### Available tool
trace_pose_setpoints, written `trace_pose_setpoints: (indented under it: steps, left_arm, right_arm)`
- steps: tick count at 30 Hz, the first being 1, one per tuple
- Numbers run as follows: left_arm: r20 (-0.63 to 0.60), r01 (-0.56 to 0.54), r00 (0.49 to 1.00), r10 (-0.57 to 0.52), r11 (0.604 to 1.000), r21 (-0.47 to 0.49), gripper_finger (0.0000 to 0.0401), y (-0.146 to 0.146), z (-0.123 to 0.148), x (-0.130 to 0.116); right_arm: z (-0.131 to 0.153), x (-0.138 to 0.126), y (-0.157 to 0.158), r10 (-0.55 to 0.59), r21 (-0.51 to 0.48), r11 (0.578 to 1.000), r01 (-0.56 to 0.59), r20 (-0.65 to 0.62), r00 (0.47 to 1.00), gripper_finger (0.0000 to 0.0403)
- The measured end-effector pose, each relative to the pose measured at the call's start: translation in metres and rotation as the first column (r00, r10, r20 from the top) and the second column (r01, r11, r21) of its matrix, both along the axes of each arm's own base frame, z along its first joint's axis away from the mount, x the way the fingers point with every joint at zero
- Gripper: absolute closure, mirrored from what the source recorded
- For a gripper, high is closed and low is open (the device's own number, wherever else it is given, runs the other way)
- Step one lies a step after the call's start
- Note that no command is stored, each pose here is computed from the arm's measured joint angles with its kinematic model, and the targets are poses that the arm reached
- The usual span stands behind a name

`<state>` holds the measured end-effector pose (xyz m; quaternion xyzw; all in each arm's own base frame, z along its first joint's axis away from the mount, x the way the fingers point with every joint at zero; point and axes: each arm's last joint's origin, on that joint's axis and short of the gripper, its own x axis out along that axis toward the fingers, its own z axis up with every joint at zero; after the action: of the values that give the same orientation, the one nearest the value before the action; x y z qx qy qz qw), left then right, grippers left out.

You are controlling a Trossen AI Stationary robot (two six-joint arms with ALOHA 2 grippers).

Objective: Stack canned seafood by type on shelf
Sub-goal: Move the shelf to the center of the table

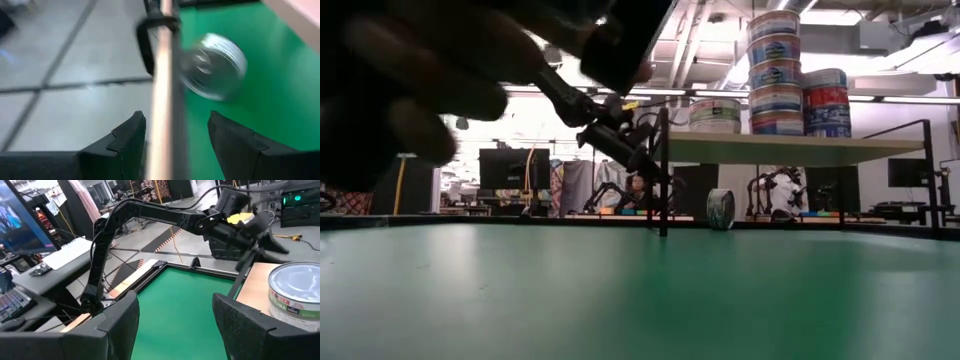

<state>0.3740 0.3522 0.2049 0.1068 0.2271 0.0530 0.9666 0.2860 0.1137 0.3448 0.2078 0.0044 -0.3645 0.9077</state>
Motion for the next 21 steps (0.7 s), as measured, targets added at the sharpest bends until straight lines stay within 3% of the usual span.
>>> trace_pose_setpoints:
  steps: [7, 13, 21]
  left_arm:
    - [0.181, -0.065, 0.982, 0.052, 0.996, 0.067, 0.0195, 0.026, 0.011, -0.009]
    - [0.217, -0.093, 0.973, 0.076, 0.994, 0.066, 0.0195, 0.035, -0.009, -0.006]
    - [0.262, -0.287, 0.933, 0.246, 0.949, 0.133, 0.0195, 0.039, -0.032, 0.013]
  right_arm:
    - [0.002, 0.001, 0.0, -0.004, 0.013, 1.0, 0.003, 0.024, 1.0, 0.0127]
    - [0.002, 0.001, 0.0, -0.006, 0.015, 1.0, 0.006, 0.03, 1.0, 0.0127]
    - [0.003, 0.001, 0.0, -0.012, 0.021, 1.0, 0.011, 0.039, 0.999, 0.0127]
